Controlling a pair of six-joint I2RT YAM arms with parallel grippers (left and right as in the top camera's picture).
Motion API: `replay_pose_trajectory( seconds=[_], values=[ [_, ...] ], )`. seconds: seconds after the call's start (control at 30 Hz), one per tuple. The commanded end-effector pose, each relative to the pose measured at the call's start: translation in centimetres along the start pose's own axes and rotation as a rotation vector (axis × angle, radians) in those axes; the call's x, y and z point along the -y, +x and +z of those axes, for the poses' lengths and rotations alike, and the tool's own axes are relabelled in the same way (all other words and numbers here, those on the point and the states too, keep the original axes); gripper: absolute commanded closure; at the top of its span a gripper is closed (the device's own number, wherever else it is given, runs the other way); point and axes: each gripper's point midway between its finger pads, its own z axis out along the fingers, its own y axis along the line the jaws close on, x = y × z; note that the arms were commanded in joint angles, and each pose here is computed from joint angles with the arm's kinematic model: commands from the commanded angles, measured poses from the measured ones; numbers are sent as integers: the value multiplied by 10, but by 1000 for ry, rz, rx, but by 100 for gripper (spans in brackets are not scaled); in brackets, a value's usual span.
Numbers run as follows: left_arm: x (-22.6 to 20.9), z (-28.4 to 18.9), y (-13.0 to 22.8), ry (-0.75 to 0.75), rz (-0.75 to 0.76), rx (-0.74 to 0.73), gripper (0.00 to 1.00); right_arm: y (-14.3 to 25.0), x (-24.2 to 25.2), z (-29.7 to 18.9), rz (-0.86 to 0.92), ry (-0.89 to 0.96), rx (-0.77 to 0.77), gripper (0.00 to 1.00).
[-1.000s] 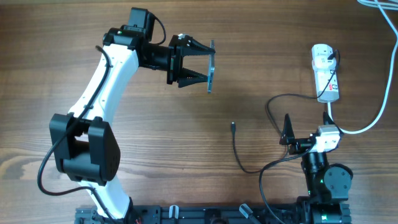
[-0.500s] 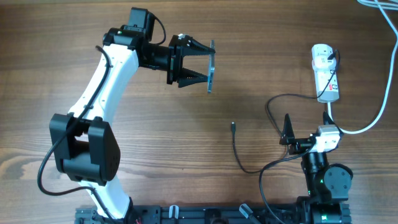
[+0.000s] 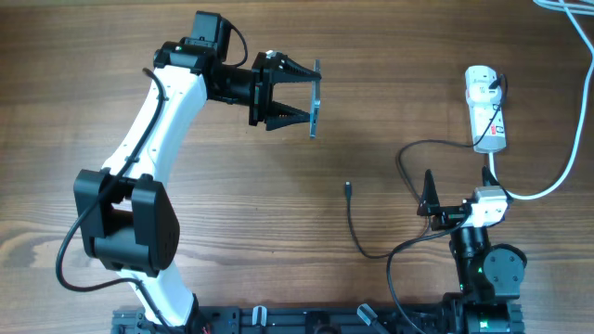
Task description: Plug charger to phone and switch on socket
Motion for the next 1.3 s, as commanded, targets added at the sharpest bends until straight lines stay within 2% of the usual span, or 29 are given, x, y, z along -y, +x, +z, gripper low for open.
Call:
replay_pose_trajectory(
  seconds=[0.0, 1.13, 1.27],
  values=[
    [20, -2, 19, 40, 50, -39, 42, -1, 0, 0, -10, -1, 7, 0],
    [19, -2, 20, 40, 45, -39, 41, -1, 0, 0, -10, -1, 7, 0],
    [19, -2, 20, 40, 40, -39, 42, -1, 0, 0, 36, -1, 7, 0]
  ],
)
